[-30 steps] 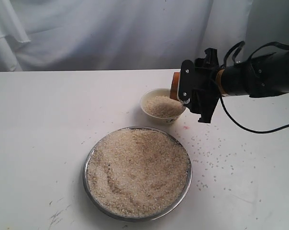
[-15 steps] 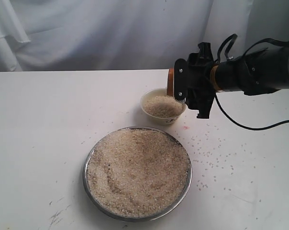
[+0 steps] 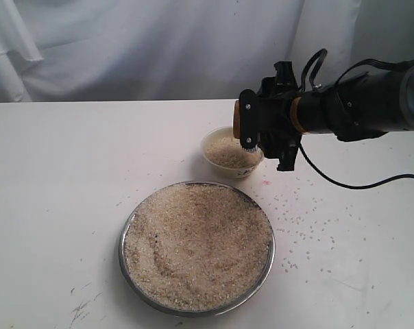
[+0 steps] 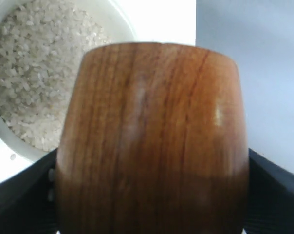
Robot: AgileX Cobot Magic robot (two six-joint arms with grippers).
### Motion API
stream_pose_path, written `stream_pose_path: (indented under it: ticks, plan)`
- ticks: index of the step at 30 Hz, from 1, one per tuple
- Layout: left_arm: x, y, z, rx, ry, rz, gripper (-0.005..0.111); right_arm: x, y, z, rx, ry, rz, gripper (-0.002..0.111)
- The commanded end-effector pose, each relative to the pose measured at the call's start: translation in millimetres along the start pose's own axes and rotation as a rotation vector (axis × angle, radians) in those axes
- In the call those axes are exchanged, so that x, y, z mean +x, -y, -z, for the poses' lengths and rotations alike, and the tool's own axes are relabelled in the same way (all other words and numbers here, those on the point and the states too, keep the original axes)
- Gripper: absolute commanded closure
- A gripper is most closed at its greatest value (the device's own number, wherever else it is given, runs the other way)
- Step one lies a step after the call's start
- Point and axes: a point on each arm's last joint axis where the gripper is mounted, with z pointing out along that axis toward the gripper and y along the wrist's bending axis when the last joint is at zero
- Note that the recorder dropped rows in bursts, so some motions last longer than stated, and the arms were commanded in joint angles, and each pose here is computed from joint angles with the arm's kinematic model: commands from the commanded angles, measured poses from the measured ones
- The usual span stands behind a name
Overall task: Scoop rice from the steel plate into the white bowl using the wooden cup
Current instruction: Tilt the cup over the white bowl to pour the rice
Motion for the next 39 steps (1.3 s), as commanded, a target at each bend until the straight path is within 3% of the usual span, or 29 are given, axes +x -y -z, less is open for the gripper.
stream_pose_path:
  ticks: [1, 19, 34, 39]
  plan:
    - [0, 0.1, 0, 0.003, 0.012, -0.002, 0.107, 0, 4, 2, 0.023, -0.024, 0.032, 0.108]
    - [0, 0.1, 0, 0.003, 0.012, -0.002, 0.107, -1, -6, 2, 0.002, -0.05, 0.109, 0.108]
    - [0, 0.1, 0, 0.003, 0.012, -0.002, 0.107, 1, -4, 2, 0.01, -0.08, 0.251, 0.108]
    - [0, 0.1, 0, 0.003, 0.012, -0.002, 0.107, -6, -6, 2, 0.005, -0.066, 0.369, 0.108]
